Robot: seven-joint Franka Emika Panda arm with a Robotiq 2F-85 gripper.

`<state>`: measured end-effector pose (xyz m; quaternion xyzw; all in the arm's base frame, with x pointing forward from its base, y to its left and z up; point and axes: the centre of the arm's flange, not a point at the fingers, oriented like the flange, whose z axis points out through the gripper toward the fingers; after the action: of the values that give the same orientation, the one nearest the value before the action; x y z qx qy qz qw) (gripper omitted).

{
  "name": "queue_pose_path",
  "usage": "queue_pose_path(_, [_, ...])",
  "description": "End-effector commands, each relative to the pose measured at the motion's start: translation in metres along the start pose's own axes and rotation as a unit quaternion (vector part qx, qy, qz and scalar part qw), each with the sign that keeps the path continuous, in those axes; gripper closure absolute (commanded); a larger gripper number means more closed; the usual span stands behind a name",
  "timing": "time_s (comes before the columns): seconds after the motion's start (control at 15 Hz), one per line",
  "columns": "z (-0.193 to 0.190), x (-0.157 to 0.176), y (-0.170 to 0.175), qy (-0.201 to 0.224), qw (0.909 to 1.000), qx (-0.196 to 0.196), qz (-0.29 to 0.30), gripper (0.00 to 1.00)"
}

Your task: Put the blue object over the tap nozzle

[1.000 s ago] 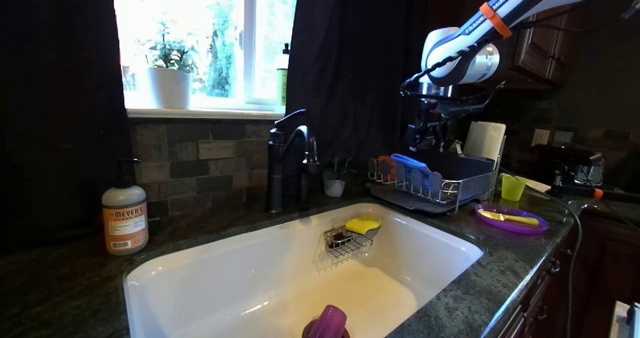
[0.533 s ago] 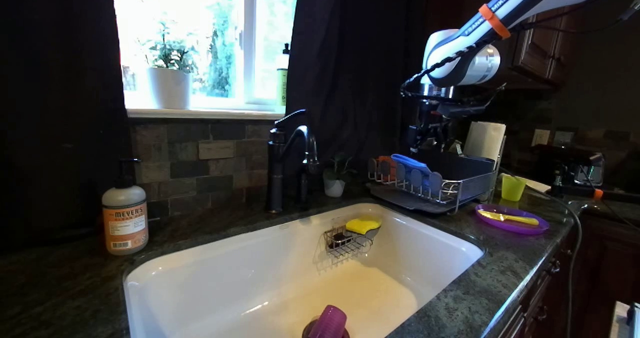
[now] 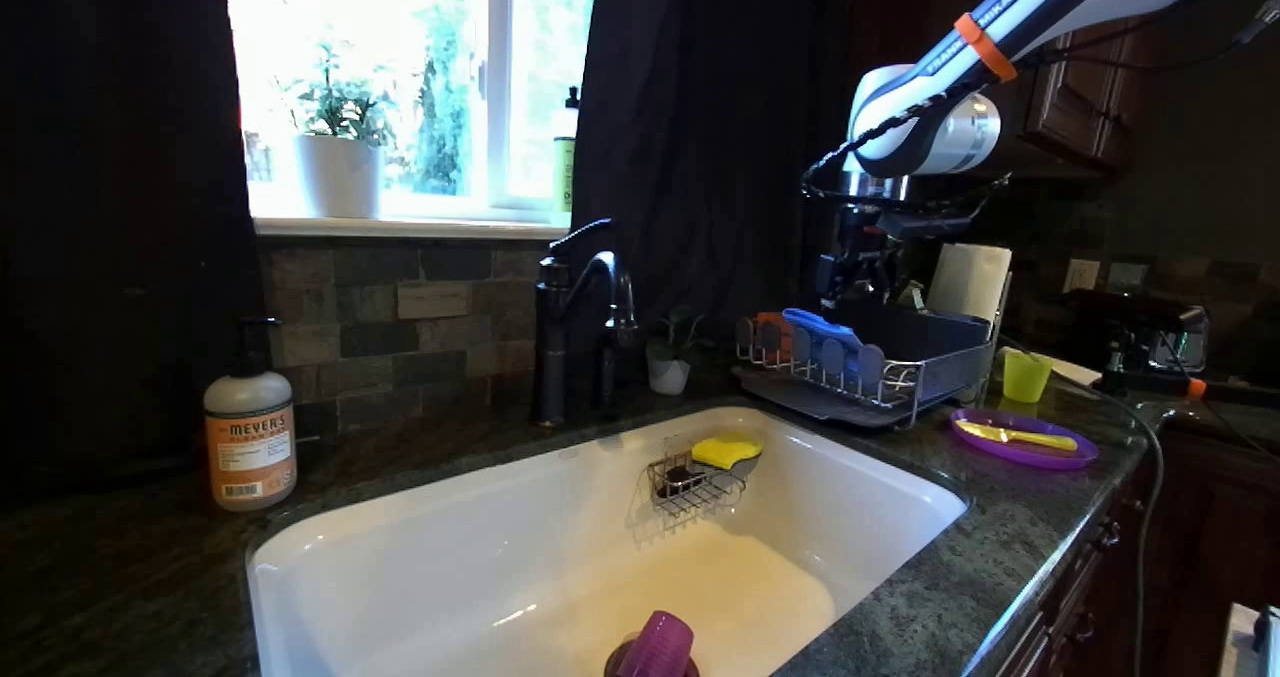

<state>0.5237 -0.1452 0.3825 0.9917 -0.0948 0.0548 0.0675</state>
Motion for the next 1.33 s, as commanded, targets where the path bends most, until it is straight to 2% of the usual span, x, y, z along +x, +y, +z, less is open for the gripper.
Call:
queue_pose_path(0.0, [-0.001, -0.002, 0.004, 0.01, 0.9999, 0.005, 0.003, 0.0])
queue_pose_path(1.27, [0.017, 0.007, 0.006, 0.02, 0.9995, 0.023, 0.009, 0.0])
